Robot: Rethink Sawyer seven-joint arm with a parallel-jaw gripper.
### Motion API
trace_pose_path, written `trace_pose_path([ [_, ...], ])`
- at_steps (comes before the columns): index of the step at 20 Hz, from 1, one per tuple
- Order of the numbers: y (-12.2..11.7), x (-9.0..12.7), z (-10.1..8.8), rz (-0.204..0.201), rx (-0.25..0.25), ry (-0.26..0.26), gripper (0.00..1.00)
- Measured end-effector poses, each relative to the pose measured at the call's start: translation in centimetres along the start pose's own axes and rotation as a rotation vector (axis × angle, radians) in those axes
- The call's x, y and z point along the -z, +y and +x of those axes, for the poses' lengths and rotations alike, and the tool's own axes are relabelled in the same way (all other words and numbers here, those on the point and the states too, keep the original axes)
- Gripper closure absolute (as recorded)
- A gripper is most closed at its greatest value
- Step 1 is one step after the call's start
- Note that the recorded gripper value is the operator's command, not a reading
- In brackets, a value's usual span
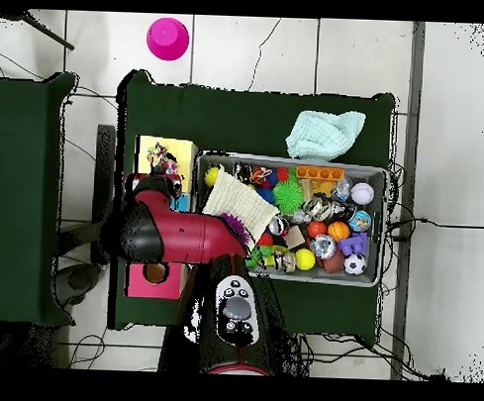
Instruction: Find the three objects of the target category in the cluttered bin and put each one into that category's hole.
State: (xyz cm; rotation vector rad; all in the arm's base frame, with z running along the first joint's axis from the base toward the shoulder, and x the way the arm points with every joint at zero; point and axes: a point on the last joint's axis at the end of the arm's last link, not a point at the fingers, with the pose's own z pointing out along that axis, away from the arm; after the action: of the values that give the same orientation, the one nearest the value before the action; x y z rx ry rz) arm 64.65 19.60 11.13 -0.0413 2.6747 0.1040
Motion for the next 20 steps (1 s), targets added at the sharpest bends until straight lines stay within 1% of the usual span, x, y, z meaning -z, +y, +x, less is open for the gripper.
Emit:
trace_pose_path([
  [4, 0.1, 0.1, -0.1, -0.001, 0.001, -0.002, 1.00],
  [11, 1.1, 0.2, -0.2, -0.008, 0.016, -0.009, 1.00],
  [20, 1.8, -0.4, -1.3, -0.013, 0.024, -0.030, 1.00],
])
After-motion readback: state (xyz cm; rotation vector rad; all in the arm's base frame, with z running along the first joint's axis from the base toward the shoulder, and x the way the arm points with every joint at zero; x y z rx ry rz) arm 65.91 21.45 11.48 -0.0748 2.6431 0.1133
